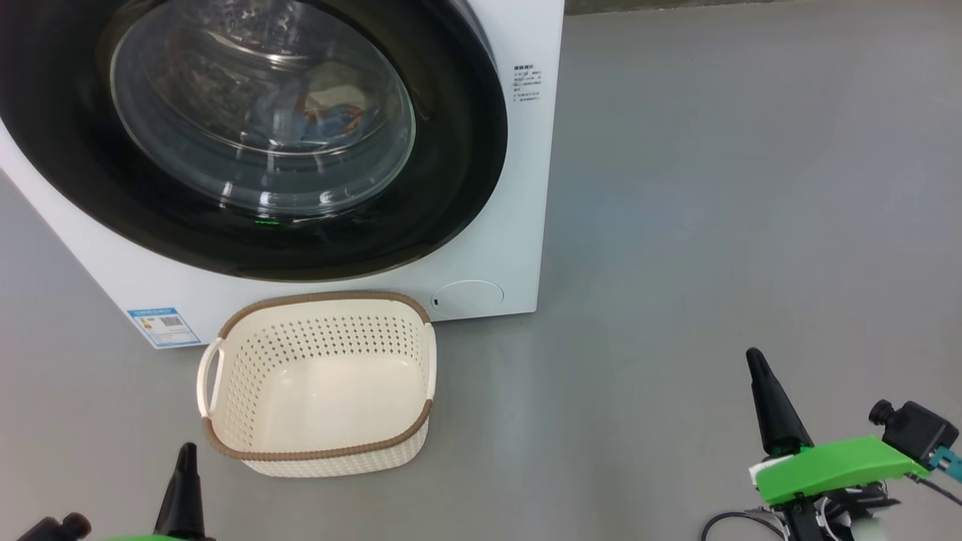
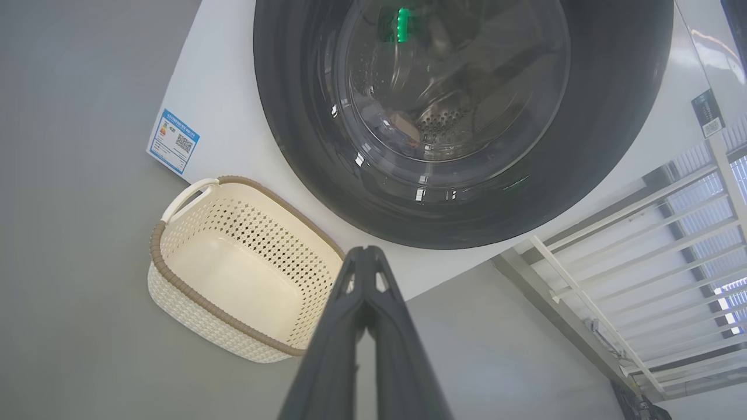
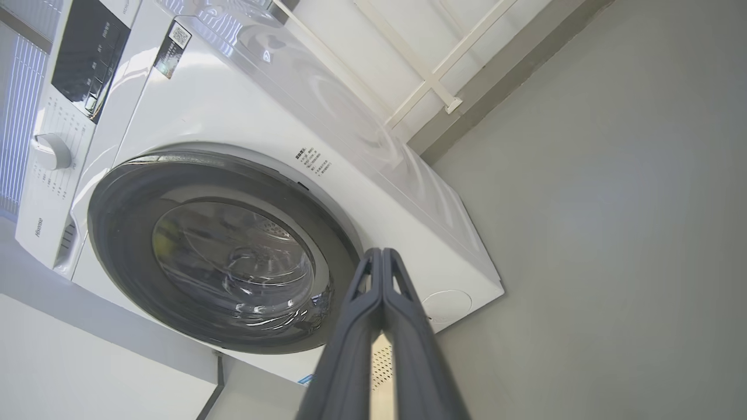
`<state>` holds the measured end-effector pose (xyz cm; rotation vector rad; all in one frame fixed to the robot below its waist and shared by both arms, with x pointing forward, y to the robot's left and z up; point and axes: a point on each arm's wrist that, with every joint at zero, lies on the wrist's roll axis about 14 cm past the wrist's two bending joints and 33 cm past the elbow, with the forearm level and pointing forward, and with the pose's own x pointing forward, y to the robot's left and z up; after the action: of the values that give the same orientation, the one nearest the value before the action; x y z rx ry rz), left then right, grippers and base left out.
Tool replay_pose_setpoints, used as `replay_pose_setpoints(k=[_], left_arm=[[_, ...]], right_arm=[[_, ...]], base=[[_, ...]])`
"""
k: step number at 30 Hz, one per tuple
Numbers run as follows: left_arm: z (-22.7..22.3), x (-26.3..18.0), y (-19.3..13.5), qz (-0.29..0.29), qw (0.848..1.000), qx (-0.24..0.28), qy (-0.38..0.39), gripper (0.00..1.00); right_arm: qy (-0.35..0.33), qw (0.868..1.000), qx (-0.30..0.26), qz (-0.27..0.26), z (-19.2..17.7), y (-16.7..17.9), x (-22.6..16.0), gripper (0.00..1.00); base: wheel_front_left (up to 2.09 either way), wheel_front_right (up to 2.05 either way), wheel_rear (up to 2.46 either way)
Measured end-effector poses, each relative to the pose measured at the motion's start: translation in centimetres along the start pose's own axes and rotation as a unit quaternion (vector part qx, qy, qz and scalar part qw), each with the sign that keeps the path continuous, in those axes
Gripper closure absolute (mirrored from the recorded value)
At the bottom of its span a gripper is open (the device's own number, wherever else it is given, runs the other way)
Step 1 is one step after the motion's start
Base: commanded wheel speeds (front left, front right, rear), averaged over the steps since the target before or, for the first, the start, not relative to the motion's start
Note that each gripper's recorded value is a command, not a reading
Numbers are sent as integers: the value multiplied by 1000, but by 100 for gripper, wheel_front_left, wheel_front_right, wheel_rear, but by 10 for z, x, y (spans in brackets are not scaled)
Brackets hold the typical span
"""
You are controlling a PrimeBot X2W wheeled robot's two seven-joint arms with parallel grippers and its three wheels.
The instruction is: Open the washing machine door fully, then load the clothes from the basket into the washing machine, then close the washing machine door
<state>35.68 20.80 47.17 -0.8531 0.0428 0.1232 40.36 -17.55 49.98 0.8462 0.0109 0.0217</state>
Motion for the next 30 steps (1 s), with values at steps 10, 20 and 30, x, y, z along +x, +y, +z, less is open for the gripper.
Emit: replay_pose_setpoints(k=[10,20,30], left_arm=[[-2,2,-1,1,999,-53,8,100],[-2,7,-6,-5,994,-109,13,100],[-5,7,-6,-2,986,-166,22,100]], right_arm=[[4,998,55,-14,-1,-7,-6,100],[0,994,111,-20,3,-11,-7,100],[-3,986,167,-23,7,-13,-9,100]], base=[[0,0,0],[0,0,0],[0,0,0]])
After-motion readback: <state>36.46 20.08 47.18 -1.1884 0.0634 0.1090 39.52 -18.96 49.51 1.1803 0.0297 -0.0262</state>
